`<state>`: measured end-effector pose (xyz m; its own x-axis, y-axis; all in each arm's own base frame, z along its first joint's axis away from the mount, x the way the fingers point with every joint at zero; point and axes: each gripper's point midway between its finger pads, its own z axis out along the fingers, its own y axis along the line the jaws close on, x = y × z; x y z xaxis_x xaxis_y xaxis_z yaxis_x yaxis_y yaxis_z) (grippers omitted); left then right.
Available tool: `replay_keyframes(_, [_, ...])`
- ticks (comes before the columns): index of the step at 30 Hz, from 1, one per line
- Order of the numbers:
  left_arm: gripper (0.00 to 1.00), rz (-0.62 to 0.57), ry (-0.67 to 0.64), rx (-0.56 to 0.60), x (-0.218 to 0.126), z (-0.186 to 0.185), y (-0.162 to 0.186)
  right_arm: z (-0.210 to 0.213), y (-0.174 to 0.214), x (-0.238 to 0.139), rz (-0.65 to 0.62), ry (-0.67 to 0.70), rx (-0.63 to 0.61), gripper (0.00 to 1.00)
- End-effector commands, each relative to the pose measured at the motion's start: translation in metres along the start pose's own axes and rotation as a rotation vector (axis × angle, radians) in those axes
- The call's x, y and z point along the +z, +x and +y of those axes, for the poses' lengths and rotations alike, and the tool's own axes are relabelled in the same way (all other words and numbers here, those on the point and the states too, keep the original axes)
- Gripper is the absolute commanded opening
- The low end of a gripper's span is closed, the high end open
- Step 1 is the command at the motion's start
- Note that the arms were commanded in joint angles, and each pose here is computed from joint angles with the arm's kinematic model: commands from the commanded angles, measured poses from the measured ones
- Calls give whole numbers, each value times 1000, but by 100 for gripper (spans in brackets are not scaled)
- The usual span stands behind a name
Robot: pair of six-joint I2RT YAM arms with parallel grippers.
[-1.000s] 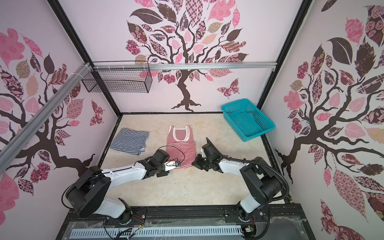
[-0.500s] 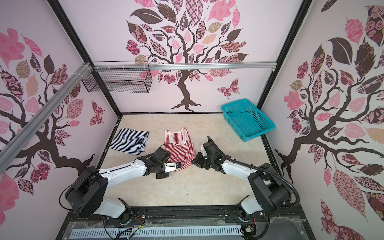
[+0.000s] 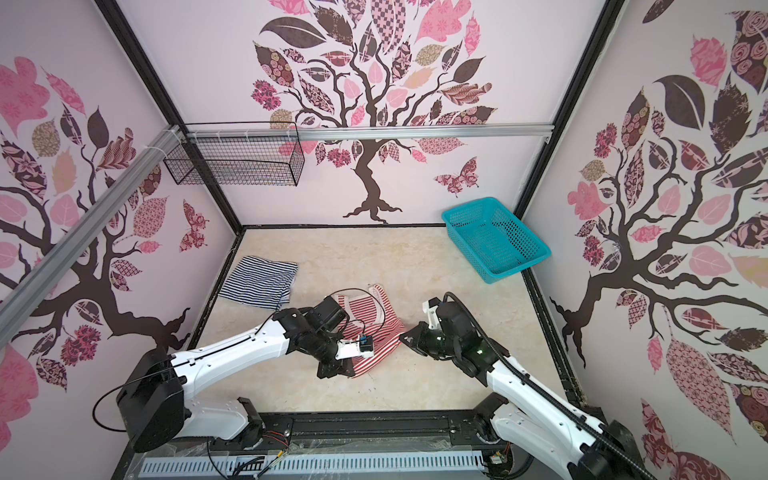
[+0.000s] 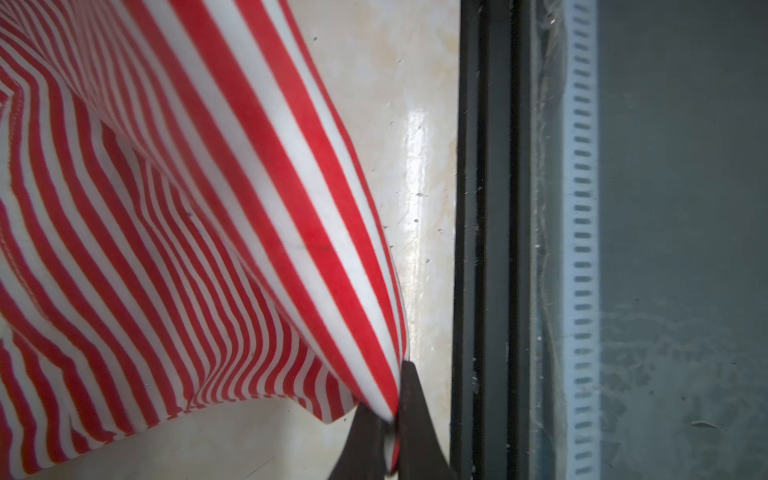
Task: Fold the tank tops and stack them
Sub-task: 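Pinch the near edge of the red top with both grippers and lift, then fold the lifted edge over the red top with both grippers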
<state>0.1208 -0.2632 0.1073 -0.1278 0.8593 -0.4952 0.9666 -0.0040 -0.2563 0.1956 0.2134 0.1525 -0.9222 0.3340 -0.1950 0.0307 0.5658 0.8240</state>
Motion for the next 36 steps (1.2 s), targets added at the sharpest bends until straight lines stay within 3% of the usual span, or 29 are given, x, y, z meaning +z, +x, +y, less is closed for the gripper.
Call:
replay_keyframes(1, [7,-97,152,-36,-21,-35,-28,-4,5,-14,-4,42,46,0])
replay_keyframes(8, [8,-174,180,-28,-42,-46,-52,32,-11,-27,-38,0,5,0])
replay_keyframes(14, [8,-203,152,-66,-48,-29,-46,65,-36,-15,-60,-48,-40,0])
replay_keyframes(36, [9,-232,58,-330,-52,97,34,76,-96,118,82,-17,-55,0])
